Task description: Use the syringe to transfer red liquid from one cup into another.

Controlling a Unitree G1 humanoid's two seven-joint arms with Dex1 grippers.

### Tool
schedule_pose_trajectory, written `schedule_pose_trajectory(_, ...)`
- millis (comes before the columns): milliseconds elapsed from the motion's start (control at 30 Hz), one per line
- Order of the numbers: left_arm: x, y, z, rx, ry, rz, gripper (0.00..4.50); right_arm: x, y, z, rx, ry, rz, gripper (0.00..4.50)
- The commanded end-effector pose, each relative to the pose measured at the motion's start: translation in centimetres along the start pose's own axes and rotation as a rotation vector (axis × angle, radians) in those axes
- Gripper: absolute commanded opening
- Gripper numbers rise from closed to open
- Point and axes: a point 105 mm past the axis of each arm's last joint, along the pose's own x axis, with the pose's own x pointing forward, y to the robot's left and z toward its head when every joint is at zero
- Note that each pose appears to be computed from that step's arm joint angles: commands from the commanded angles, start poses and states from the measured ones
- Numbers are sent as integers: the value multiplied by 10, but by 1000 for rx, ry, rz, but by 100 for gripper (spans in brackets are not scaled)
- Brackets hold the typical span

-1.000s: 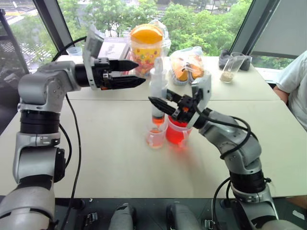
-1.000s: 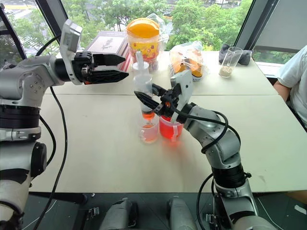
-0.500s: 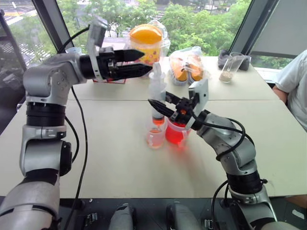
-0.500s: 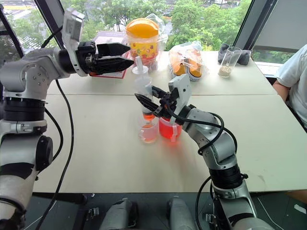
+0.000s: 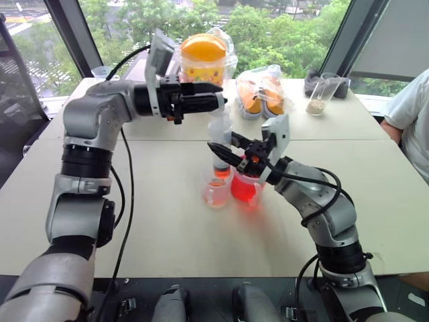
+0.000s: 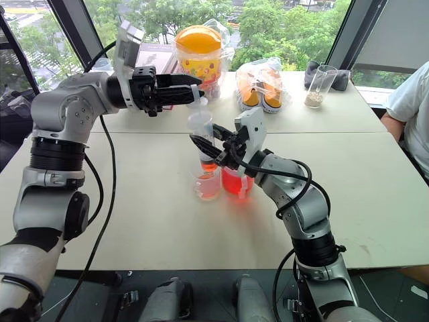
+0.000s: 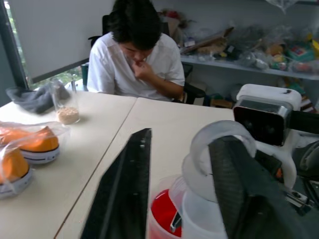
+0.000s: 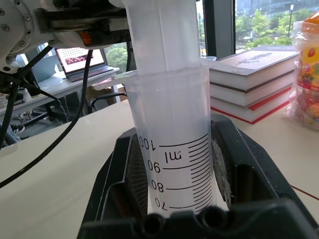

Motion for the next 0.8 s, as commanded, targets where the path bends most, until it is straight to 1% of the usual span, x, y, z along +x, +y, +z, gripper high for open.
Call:
schedule_pose_trajectory(33,3,-9,5,29,12,-40,4,4,12,23,-40,-81,54,139)
schedule_pose_trajectory(133,1,-18,2,28,31,-91,4,5,12,27,-27,-92,56,139)
schedule_pose_trajectory(367,4,-21,-5,27,47,-94,4,11,13,46,18,-151,66,139)
schedule_pose_trajectory(800,6,-30,-30,6,98,-116,4,9,4,63,-20,-166,56,139)
